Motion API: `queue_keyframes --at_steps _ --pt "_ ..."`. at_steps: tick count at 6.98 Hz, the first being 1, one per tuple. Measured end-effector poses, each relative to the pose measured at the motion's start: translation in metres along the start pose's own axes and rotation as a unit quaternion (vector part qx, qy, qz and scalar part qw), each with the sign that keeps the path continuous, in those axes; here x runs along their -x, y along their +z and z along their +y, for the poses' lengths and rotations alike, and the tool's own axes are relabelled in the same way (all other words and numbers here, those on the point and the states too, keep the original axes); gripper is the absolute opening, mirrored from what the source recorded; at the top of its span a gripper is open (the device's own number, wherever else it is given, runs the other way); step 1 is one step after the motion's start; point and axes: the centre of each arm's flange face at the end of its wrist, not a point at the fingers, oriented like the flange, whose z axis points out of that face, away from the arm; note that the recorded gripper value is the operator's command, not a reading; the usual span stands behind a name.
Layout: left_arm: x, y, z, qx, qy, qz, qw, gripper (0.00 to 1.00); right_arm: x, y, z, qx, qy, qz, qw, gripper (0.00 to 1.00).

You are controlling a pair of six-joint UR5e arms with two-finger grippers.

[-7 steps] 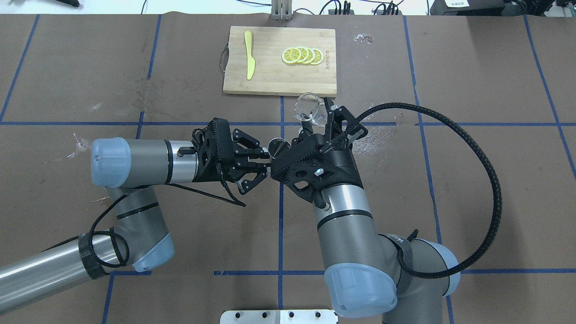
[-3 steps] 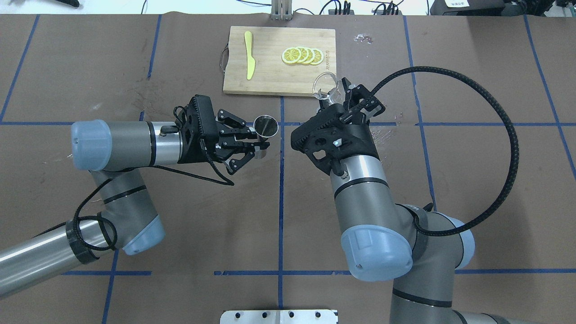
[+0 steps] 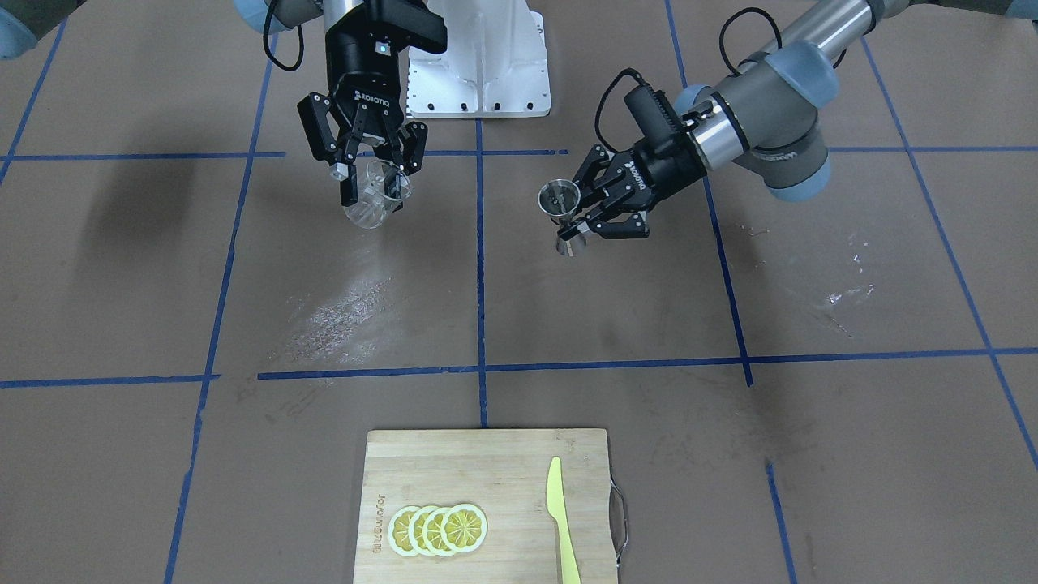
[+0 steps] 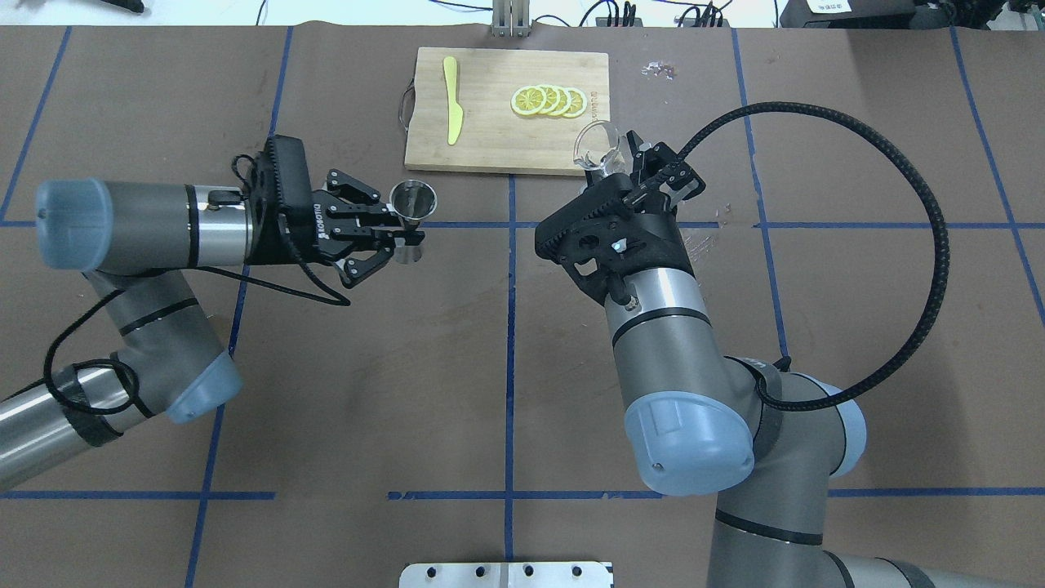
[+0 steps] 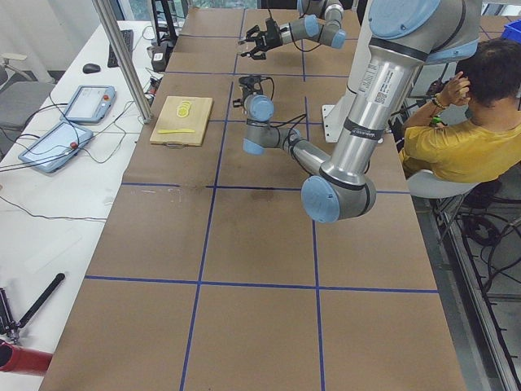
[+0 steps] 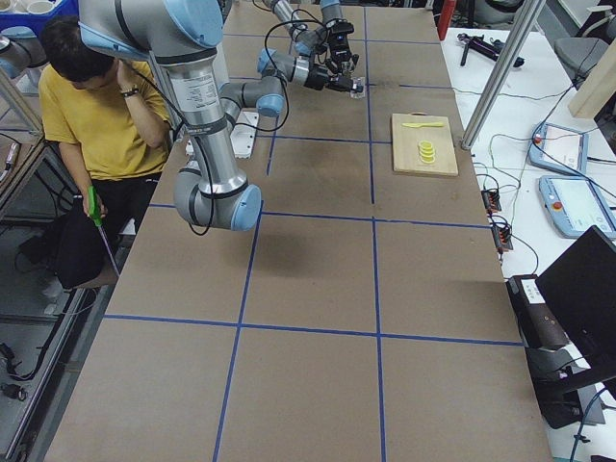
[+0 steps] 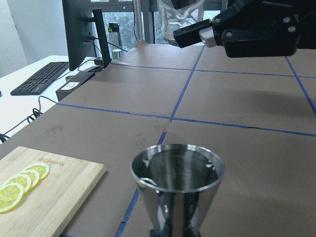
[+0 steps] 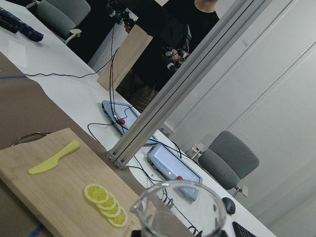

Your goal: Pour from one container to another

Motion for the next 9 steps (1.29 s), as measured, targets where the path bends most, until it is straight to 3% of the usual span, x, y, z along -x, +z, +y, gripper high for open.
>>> queue_keyframes --at_steps 2,4,6,9 --pt "0.016 -0.062 0.035 -0.02 -0.009 0.0 0.9998 0.0 0.0 0.0 0.001 0.0 0.0 0.0 1.0 0.0" --pt "0.017 -0.13 0.086 -0.038 -0.008 -0.02 0.9991 0.0 0.0 0.0 0.001 0.0 -0.001 0.001 1.0 0.0" --pt "0.011 -0.193 0.131 -0.058 -0.04 -0.076 0.9946 0.0 0.0 0.0 0.001 0.0 0.0 0.0 1.0 0.0" --pt "0.009 -0.229 0.158 -0.081 -0.136 -0.147 0.9763 0.0 0.001 -0.001 0.0 -0.001 0.001 -0.001 1.0 0.0"
